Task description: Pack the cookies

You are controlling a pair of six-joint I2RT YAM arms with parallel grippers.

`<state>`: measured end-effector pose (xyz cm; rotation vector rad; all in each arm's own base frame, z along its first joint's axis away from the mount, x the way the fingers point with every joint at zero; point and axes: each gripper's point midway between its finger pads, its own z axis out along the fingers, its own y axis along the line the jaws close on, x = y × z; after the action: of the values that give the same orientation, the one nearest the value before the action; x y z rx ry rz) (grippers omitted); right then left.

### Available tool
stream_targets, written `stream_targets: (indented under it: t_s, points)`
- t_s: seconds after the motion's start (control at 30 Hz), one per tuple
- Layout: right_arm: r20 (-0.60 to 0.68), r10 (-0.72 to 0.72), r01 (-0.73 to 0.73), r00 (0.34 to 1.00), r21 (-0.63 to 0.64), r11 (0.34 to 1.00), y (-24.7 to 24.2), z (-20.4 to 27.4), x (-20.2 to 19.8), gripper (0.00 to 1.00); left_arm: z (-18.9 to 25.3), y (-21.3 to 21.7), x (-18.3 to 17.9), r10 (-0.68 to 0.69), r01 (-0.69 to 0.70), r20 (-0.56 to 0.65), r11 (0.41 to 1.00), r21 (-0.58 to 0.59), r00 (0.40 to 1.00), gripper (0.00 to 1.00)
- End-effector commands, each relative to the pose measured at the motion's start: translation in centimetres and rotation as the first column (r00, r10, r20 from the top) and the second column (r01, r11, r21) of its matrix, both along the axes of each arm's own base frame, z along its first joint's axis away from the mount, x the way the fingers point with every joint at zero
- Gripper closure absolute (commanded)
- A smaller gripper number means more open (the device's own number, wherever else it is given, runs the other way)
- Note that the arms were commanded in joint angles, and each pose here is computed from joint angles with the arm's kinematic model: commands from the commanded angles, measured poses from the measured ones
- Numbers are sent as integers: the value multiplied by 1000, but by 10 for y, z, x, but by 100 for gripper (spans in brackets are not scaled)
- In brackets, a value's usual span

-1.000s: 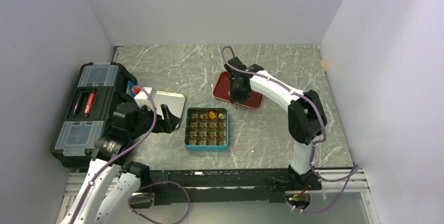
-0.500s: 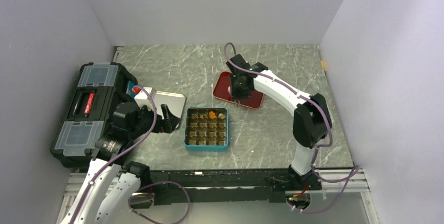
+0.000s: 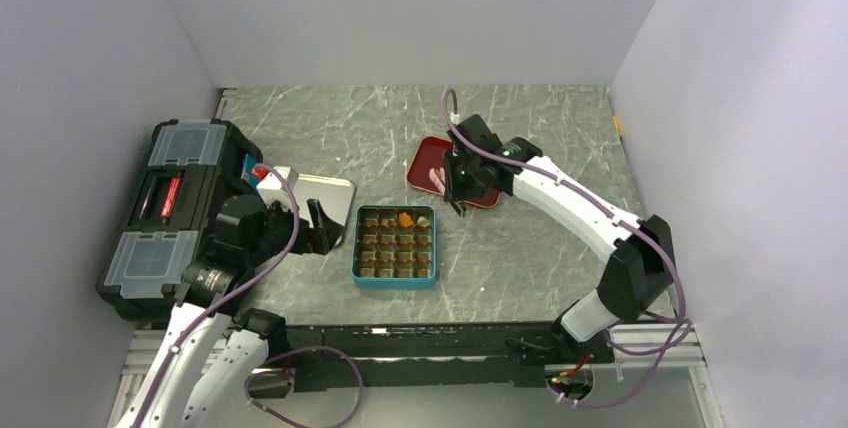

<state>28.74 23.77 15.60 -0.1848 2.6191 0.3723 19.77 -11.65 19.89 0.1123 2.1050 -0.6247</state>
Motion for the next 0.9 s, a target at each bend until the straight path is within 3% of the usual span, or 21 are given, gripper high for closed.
stream_targets:
  t_s: [0.0,0.37,0.87]
  points:
    - [107,87,-97,990,86,992,17,33,-12,99,17,-1,5,-3,3,57,1000,-7,998,1]
    - [171,233,-256,957,126,958,55,52,-56,99,18,5,6,31,-31,63,1000,3,998,1]
    - [148,419,-440,896,168,882,105,41,-107,99,20,11,6,67,-67,80,998,4,995,1]
